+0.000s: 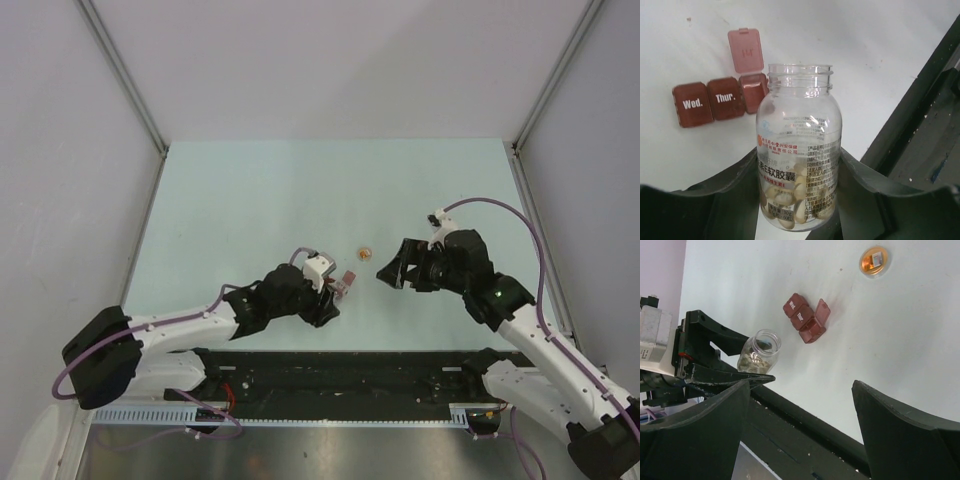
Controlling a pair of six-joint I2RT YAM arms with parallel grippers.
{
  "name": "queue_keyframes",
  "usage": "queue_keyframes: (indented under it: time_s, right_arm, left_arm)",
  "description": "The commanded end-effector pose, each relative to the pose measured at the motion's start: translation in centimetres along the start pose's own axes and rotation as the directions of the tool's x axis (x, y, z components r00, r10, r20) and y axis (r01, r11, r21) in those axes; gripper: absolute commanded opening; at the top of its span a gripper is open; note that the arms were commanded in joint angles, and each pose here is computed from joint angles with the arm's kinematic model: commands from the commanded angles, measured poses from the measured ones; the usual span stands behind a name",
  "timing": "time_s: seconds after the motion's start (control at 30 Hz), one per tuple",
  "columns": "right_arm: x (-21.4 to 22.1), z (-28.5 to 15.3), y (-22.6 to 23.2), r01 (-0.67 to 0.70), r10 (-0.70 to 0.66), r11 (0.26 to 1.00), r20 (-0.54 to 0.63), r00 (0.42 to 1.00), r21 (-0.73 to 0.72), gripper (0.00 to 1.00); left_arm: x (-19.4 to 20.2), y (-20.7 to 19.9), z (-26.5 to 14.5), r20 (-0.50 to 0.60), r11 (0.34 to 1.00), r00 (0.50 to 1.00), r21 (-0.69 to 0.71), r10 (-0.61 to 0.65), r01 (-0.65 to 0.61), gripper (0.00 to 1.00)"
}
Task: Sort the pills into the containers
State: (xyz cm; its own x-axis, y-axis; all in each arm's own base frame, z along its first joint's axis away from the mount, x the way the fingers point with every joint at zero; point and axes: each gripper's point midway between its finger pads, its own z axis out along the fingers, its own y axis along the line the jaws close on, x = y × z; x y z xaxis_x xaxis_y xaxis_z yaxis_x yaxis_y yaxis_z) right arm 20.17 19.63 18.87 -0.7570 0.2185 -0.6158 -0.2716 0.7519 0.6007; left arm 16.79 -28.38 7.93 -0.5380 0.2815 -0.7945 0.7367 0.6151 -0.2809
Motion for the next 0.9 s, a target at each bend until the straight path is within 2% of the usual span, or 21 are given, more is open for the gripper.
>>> queue_keyframes:
  time_s: [0.0,0.3,0.87]
  right_arm:
    - [-0.9,-0.8,0.2,0.034,-0.034,0.999,0.01,0.999,-0.019,0.88]
    - [-1.2,-0.7,-1.7,0.035,-0.035,0.999,-0.005,0.999,0.029,0.88]
    - [-1.3,0.3,-4.1,0.033,-0.032,0.995,-0.018,0.999,0.098,0.88]
  left_arm:
    - [-1.4,-0.1,0.1,-0.026,1.0,0.999,0.02,0.022,-0.021,0.0]
    - [-0.1,0.7,0.9,-0.165,1.0,0.986,0.015,0.019,-0.017,0.0]
    - [0.3,3.4,1.3,-0.282,0.998,0.959,-0.058,0.0,-0.017,0.01]
